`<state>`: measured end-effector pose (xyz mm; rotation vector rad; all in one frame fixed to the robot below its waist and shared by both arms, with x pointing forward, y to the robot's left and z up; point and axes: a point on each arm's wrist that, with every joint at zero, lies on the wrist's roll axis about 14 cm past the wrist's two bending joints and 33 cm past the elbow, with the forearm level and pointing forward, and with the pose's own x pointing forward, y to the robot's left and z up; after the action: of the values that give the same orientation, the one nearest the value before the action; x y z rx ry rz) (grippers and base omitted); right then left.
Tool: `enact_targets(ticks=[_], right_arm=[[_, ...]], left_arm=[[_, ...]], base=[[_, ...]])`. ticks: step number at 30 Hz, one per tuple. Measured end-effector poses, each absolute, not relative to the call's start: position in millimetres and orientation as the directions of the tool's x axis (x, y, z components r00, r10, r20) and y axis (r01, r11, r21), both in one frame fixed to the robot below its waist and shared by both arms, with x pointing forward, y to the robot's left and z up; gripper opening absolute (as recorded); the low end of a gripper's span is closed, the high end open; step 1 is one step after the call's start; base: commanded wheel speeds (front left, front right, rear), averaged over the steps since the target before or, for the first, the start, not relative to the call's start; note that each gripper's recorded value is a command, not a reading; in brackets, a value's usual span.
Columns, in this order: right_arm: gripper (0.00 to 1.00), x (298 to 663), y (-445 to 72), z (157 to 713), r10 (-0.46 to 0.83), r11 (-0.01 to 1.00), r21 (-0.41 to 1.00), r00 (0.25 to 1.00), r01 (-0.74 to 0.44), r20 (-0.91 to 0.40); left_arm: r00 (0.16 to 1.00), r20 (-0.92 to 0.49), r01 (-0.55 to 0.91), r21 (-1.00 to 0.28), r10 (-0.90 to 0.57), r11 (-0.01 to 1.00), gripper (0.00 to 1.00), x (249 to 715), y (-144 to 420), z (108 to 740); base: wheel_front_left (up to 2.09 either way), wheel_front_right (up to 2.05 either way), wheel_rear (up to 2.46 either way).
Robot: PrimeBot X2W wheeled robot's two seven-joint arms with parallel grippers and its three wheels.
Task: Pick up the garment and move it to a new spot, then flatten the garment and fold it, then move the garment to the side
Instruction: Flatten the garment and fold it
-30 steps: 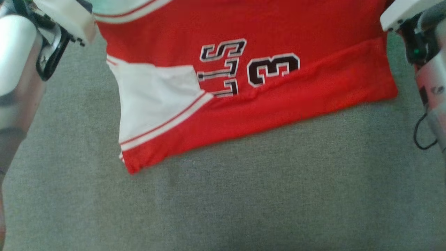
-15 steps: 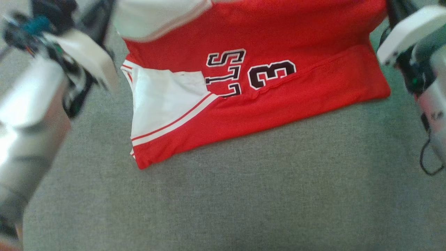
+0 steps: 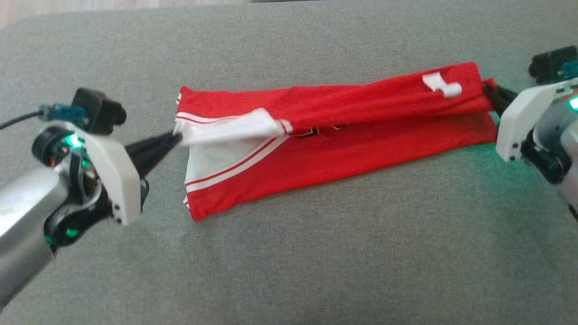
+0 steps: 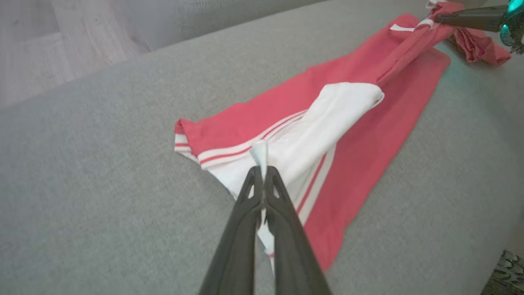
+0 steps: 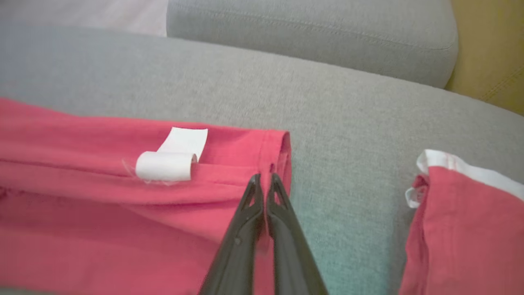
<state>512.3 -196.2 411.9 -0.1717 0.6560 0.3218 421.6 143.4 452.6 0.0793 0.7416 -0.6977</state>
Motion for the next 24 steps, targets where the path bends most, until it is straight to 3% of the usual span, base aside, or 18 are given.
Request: enact_targets(ticks=[6,18,19,20,24], right_arm=[[0.00,496.3,-207.2,400.9,0.213,0.921,-0.091,0.684,-0.380,-0.697],[0.00,471.4,-219.3,378.6,0.179,0.904,-0.098,0.576,-0.416,-0.797],[0.42,470.0,-220.7,377.9,0.175,0.908,-0.094,0.571,-0.409,-0.802],[1.00,469.2,-221.7,378.0,0.174,0.913,-0.085,0.568,-0.400,-0.804],[1.00,477.5,-222.6,391.7,0.192,0.936,-0.048,0.618,-0.350,-0.763]], left_arm=[[0.424,-0.703,0.626,-0.229,-0.571,0.746,0.00,394.6,139.4,444.0],[0.339,-0.742,0.650,-0.260,-0.578,0.714,0.00,379.4,129.1,426.1],[0.333,-0.744,0.655,-0.260,-0.579,0.710,0.34,378.1,127.0,424.1],[0.332,-0.744,0.655,-0.261,-0.580,0.709,1.00,377.8,125.7,422.4],[0.382,-0.715,0.647,-0.245,-0.585,0.722,1.00,386.7,124.8,424.0]], base=[[0.00,0.00,0.00],[0.00,0.00,0.00],[0.00,0.00,0.00],[0.00,0.00,0.00],[0.00,0.00,0.00]])
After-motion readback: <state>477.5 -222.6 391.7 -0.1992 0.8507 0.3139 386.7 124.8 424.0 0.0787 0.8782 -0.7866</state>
